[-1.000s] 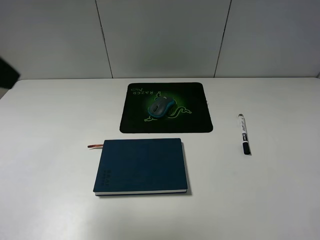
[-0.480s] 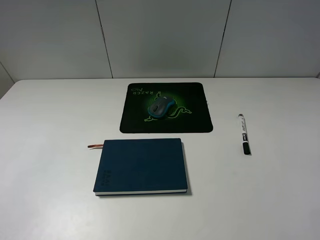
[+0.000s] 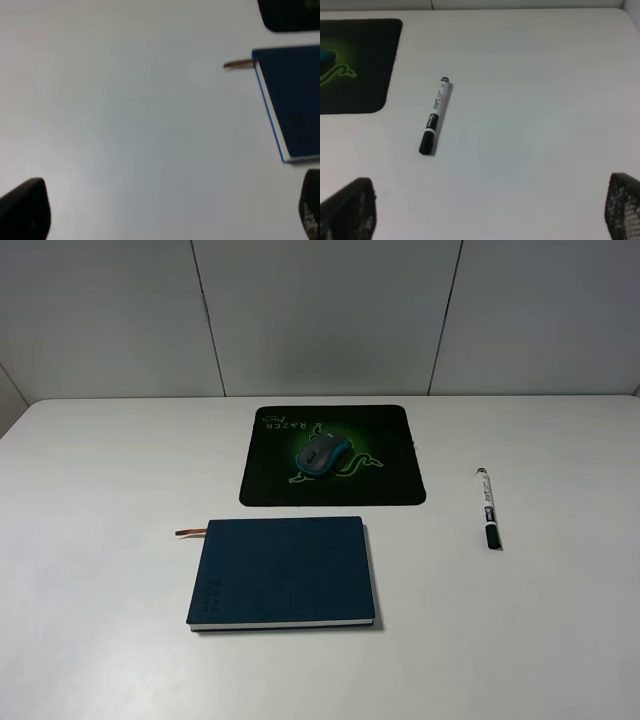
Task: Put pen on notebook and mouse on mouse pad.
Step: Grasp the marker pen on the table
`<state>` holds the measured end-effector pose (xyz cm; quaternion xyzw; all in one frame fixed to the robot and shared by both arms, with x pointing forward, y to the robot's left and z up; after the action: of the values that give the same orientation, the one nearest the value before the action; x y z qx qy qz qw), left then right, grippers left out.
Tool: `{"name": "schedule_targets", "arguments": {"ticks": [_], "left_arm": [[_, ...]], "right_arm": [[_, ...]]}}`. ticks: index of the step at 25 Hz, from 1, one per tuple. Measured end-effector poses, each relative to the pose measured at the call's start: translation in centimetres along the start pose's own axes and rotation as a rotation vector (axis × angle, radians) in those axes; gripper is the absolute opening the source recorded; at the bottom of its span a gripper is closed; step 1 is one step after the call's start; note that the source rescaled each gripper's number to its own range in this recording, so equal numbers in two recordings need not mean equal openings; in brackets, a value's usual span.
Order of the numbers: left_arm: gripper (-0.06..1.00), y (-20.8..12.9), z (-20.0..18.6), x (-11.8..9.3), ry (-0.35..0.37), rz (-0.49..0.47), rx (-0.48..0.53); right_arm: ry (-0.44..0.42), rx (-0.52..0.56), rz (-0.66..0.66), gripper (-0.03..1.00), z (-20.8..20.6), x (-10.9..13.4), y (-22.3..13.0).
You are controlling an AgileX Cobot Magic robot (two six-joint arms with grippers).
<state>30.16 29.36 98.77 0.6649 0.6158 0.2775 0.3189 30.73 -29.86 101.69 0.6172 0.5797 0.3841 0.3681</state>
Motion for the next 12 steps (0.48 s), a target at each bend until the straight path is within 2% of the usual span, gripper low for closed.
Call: {"name": "schedule_targets", "arguments": {"ticks": [6, 12], "left_arm": [[1.00, 0.01, -0.88, 0.35, 0.061, 0.021, -0.089], [1.00, 0.00, -0.94, 0.36, 0.064, 0.027, -0.096]], "right_arm": [[0.000, 0.000, 0.000, 1.00, 0.00, 0.00, 0.00], [0.000, 0.000, 0.000, 1.00, 0.00, 0.00, 0.00]]}}
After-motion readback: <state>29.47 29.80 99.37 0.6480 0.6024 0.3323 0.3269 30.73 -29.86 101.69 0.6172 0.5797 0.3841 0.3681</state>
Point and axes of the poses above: a point on each arm's last joint axis where the gripper is mounted, z pointing out along that axis toward the gripper, x along the wrist's bending axis when the last joint is at zero, y = z × x, the point moved 8 cm from there along z, pointing out along that axis toward the gripper, and after that the axes turned 1 degree about z, right-handed, at the moved point
